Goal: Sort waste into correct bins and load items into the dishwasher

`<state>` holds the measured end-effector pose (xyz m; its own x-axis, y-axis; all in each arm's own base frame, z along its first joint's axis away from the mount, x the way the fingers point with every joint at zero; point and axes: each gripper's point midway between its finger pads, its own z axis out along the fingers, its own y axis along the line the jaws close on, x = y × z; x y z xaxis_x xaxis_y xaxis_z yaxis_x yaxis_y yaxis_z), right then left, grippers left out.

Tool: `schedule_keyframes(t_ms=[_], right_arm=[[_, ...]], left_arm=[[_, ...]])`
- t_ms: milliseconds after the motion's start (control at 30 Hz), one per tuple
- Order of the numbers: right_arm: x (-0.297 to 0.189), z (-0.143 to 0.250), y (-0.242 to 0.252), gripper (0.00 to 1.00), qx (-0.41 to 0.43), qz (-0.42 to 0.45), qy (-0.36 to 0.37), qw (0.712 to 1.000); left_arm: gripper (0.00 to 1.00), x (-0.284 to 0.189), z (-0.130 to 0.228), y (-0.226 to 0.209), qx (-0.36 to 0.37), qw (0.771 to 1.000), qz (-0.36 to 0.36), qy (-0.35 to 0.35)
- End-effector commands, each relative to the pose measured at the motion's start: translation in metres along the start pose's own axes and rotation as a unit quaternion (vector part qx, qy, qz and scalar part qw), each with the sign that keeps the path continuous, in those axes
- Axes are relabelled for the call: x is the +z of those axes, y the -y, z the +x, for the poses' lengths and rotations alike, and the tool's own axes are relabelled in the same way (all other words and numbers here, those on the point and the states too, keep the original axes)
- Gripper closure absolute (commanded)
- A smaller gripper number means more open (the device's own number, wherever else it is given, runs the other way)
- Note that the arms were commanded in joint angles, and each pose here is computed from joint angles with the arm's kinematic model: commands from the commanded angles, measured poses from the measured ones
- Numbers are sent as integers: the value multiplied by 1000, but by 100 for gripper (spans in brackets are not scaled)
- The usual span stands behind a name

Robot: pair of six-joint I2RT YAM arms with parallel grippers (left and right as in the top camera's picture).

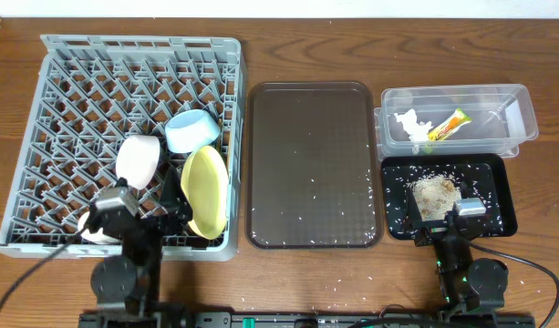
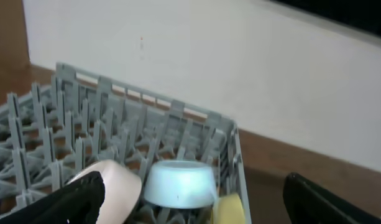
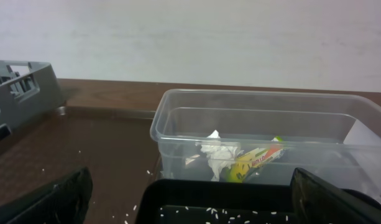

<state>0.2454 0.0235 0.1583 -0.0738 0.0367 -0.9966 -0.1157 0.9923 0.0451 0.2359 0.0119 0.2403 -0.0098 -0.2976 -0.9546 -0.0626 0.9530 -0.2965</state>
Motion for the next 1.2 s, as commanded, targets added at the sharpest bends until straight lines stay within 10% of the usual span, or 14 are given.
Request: schedule_keyframes(t_ms=[0,467,1167], right_arm=[[0,1,2,1,-7,5,-1,1000],[0,1,2,1,-7,5,-1,1000],[0,1,2,1,-7,5,-1,1000]], left_arm=[[8,-3,6,-3,6,1000,5,23],[8,11,95,-32,8,998,-21,-53],[8,11,98,-33,8,998,-23,-60]])
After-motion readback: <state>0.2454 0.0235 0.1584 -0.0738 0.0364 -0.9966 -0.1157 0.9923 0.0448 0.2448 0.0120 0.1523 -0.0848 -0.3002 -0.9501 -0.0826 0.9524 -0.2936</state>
